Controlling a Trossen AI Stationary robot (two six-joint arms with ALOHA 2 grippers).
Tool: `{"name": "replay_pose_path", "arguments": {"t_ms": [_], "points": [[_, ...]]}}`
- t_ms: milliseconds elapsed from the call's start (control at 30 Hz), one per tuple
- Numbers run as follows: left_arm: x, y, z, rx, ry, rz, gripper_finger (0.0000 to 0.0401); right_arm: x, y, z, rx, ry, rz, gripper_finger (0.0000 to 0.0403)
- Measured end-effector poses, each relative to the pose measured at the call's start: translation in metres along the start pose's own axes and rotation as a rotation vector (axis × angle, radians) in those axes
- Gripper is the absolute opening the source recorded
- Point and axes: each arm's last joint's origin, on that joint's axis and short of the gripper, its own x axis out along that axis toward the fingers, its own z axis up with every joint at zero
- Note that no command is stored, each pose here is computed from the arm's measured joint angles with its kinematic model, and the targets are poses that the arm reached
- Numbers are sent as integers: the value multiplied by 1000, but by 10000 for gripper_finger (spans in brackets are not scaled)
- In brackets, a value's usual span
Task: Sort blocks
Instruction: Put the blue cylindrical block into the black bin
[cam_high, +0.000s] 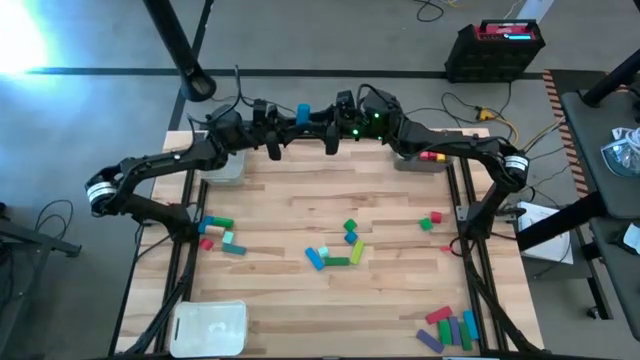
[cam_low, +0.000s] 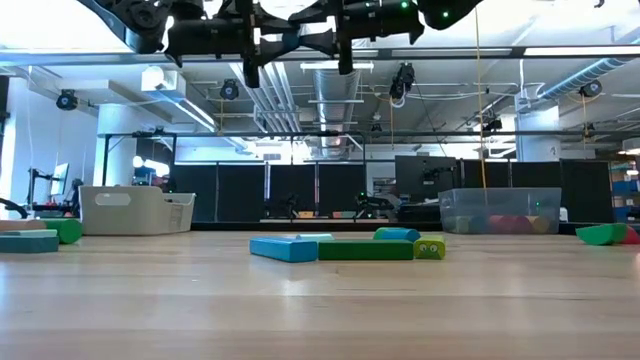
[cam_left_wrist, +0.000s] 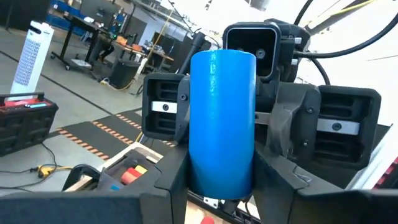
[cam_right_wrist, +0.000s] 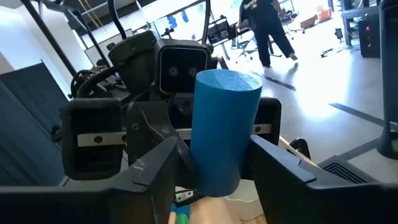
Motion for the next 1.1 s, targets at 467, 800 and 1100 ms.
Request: {"name": "replay_pose_path", "arguments": {"t_ms": [467,800,1100], "points": [[1,-1,-3,-3,48,-21,169,0,-6,1,14,-5,-19,27],[-6,2,-7,1,141,27,48,-9,-9,-9,-22,168,-79,12],[-49,-8,-40,2,636,301,15,-26,-10,-46,-241,590,-148,14]]}}
